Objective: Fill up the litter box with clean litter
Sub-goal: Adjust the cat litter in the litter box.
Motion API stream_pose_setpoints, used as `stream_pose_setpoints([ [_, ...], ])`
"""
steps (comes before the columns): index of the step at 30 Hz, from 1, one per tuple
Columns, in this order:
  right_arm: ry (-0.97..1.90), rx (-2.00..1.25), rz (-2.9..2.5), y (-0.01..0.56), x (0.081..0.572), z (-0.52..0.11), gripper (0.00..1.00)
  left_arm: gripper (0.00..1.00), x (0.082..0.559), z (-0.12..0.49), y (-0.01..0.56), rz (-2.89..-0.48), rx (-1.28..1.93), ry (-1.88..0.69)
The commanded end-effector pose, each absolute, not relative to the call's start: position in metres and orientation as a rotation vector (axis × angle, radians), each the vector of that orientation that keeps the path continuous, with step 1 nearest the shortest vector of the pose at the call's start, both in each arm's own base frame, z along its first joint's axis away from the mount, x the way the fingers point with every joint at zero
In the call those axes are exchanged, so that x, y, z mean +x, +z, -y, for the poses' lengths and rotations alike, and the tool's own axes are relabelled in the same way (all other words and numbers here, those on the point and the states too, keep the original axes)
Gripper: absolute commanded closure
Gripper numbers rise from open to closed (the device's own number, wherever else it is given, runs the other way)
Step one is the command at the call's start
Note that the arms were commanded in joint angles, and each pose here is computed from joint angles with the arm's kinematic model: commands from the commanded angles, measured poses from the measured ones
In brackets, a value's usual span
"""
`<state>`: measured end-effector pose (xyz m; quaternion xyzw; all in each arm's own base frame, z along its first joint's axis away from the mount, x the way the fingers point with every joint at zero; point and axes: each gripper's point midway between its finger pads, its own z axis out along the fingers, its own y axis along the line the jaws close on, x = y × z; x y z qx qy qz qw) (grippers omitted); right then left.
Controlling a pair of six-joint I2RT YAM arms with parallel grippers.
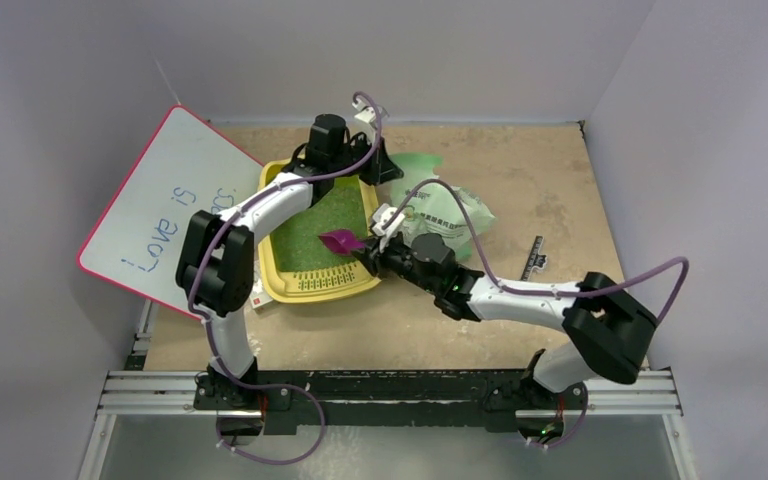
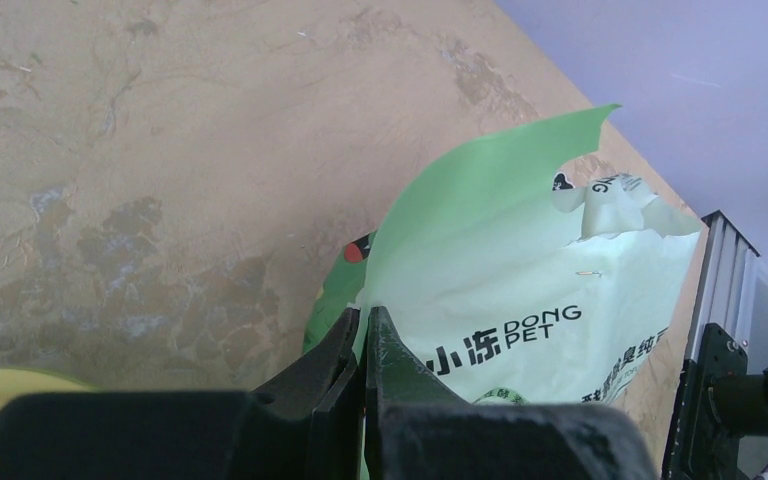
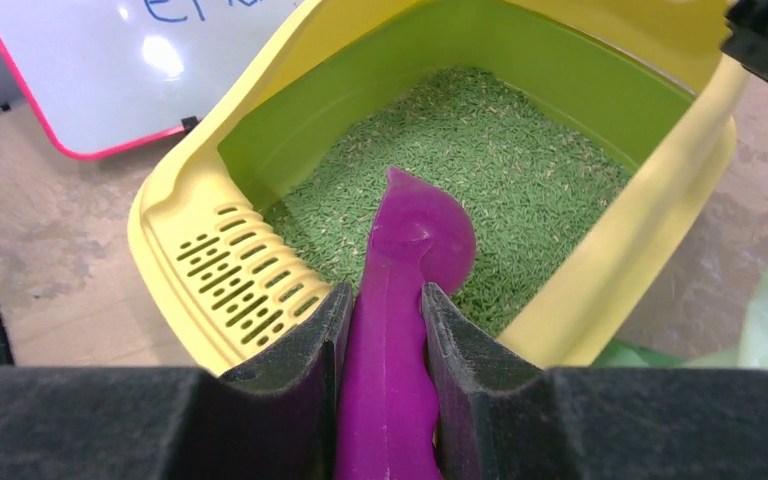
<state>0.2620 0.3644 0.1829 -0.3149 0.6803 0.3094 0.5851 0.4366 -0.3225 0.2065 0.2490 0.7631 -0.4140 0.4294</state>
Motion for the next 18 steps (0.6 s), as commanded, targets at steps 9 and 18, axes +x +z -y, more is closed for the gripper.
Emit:
stream_pose_setpoints([
  [9, 0.62, -0.788, -1.52, 0.2, 0.299, -0.411, 1.0, 1.0, 0.45, 0.322, 0.223, -1.859, 0.579, -1.022],
  [18, 0.532, -0.8, -1.671, 0.162, 0.31, -0.412, 1.0, 1.0, 0.452, 0.322, 0.222, -1.856, 0.576, -1.015],
])
